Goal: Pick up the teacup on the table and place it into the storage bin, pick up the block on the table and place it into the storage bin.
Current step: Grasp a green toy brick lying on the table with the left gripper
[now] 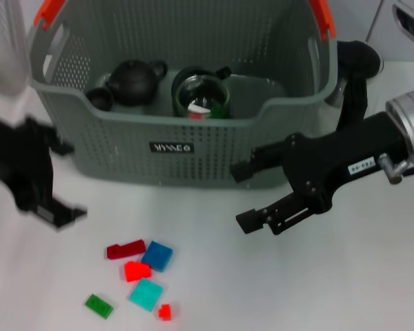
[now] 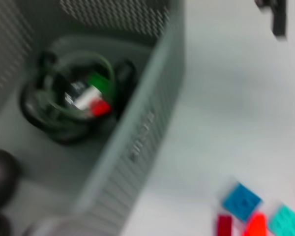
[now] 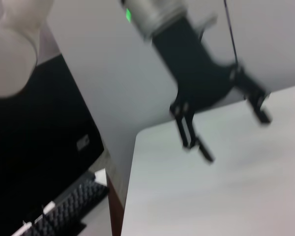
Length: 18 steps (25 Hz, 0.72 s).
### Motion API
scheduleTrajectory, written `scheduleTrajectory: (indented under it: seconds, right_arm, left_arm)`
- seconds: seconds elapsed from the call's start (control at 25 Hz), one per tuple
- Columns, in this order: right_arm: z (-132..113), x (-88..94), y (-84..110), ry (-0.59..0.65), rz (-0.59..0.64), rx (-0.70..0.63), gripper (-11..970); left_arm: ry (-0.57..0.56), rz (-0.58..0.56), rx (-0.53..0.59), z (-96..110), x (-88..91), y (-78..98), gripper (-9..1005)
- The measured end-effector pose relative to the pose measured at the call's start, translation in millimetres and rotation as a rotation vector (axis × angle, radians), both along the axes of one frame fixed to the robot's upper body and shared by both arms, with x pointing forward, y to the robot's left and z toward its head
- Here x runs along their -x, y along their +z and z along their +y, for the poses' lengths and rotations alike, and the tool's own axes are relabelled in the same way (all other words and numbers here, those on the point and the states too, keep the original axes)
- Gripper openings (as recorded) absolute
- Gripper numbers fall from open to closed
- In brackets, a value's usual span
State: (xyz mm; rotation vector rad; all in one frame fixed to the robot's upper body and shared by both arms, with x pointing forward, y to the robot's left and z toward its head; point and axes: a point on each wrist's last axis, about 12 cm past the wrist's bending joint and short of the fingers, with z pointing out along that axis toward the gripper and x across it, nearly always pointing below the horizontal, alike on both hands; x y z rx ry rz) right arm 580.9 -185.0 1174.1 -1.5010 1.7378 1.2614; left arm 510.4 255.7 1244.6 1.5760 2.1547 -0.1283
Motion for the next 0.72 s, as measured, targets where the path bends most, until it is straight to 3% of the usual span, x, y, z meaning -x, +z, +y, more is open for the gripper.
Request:
scheduleTrajectory:
  seconds: [0.28, 0.72]
  right_arm:
    - [3.4, -2.6, -2.1, -0.042, 0.020, -0.050, 944]
    - [-0.4, -5.8, -9.5, -0.121, 0.040, -0.085, 944]
  left_arm:
    - [-0.098, 0.129, -0.045, -1.2, -1.4, -31.3, 951]
    - [-0.320, 0.297, -0.113, -28.9, -1.4, -75.3, 951]
